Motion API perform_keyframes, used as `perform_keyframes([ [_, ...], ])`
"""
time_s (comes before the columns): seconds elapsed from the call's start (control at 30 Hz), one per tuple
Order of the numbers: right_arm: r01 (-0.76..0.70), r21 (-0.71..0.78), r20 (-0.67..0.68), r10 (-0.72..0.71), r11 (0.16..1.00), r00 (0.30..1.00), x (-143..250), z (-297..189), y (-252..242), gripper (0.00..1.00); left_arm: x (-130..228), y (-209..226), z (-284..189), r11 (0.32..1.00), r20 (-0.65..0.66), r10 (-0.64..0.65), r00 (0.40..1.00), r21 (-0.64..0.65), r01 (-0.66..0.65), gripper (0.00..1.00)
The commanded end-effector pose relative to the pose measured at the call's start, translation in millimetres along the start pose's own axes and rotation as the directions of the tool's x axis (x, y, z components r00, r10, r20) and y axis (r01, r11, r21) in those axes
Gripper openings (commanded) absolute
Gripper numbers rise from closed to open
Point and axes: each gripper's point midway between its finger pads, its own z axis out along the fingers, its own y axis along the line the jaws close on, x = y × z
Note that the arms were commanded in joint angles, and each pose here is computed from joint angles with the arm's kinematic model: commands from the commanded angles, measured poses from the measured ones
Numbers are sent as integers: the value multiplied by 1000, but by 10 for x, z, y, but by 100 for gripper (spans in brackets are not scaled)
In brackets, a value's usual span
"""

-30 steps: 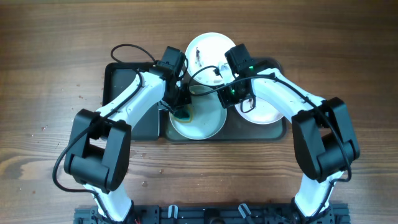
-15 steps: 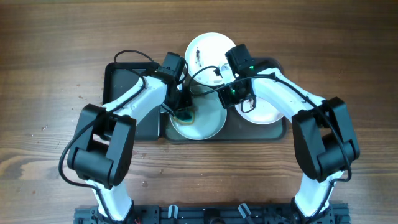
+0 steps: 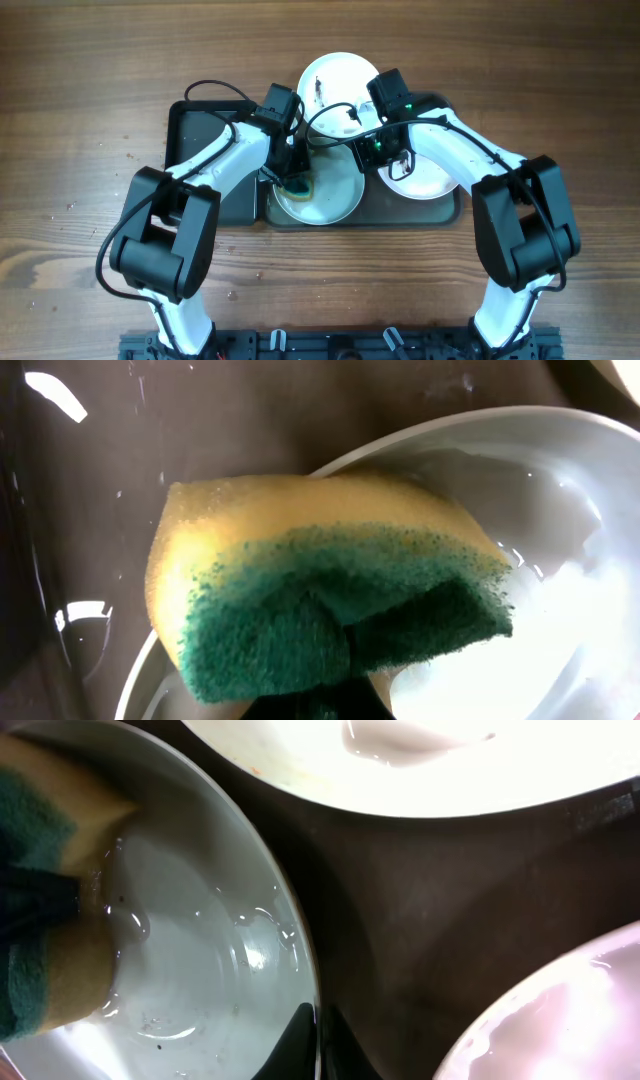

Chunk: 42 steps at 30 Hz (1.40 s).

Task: Clean dirty plates on tray and stack at the side
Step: 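Scrub the blue-green plate with the sponge in the left gripper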

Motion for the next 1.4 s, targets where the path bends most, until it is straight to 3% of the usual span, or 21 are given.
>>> perform_keyframes([
  [0.0, -12, -124, -45, 7, 992, 999, 106, 57, 260, 4, 442, 103, 493, 999, -169, -34, 985, -38, 28, 4],
  [0.23, -33, -109, -64, 26, 994, 998, 202, 121, 211, 11, 398, 76, 508, 998, -152, -57, 987, -31, 52, 4],
  [0.4, -104, -105, -75, 96, 989, 993, 252, 169, 194, 4, 361, 53, 514, 999, -138, -51, 989, -20, 49, 4],
  [0.7, -126, -156, -81, 114, 980, 990, 242, 156, 286, 4, 368, 48, 513, 998, -141, -60, 988, -19, 58, 4],
  [0.87, -122, -158, -72, 111, 980, 991, 221, 157, 288, 4, 455, -100, 495, 996, -196, -57, 979, 61, 70, 4],
  [1.37, -118, -182, -66, 107, 976, 992, 198, 151, 328, 4, 566, -397, 525, 990, -211, -35, 977, 126, 63, 4],
])
